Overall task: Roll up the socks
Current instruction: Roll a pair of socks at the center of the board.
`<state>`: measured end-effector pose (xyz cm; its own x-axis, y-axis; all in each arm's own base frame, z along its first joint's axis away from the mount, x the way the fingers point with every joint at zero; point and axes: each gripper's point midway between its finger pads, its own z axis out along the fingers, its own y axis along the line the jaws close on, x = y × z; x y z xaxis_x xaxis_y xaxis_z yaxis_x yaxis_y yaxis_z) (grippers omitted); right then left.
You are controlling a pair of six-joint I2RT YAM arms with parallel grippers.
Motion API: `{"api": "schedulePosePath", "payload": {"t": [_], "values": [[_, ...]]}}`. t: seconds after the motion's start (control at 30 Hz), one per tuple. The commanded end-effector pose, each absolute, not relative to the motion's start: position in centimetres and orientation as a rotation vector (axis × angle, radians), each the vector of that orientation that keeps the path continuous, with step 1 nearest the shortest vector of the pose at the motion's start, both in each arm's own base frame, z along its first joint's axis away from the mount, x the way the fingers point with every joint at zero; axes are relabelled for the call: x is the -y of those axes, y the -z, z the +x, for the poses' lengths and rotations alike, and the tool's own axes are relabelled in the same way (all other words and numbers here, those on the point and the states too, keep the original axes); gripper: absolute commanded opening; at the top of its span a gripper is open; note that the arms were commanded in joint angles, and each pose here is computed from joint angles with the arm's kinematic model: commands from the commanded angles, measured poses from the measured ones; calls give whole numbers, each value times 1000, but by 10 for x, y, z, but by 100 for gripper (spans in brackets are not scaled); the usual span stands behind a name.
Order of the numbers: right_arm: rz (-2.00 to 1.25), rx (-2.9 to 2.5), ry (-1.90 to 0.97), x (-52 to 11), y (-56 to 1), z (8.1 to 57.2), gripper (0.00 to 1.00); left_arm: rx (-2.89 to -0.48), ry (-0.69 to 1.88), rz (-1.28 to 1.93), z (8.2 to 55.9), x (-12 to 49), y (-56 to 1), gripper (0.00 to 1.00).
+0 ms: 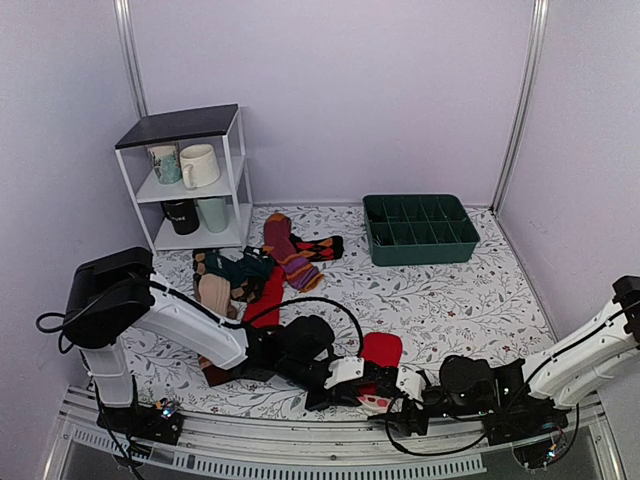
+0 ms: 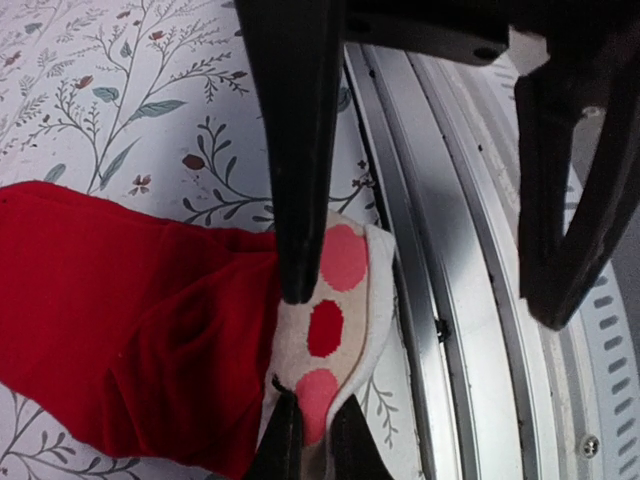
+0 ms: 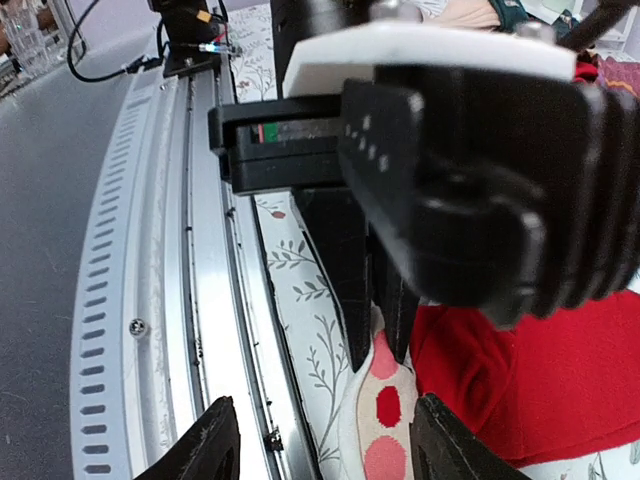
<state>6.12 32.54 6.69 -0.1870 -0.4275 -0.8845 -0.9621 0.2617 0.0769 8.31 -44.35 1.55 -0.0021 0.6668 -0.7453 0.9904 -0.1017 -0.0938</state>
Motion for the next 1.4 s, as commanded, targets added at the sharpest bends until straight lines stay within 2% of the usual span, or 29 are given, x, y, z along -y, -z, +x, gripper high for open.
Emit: {"api": "schedulePosePath", "payload": {"t": [0.0,0.53,1.03,1.13,1.27,1.37], "values": [[-1236,-1762,-674,-327,-59,79,59,-2134,745,2020,55,357,73,0],[-1280,-1852,-648,-329,-36,67,50,-2141,745,2020,55,357,75,0],[-1264,-1995,-609,-324,-9,64,29,-2147,749,2022,55,356,76,0],[-1264,-2038,-606,-324,-4,61,30,-2150,750,2021,55,357,76,0],[-1215,-2034,-565,-320,-13,62,44,-2154,755,2021,54,357,77,0],[-1153,-2036,-561,-313,-25,68,49,-2157,758,2020,55,357,77,0]]}}
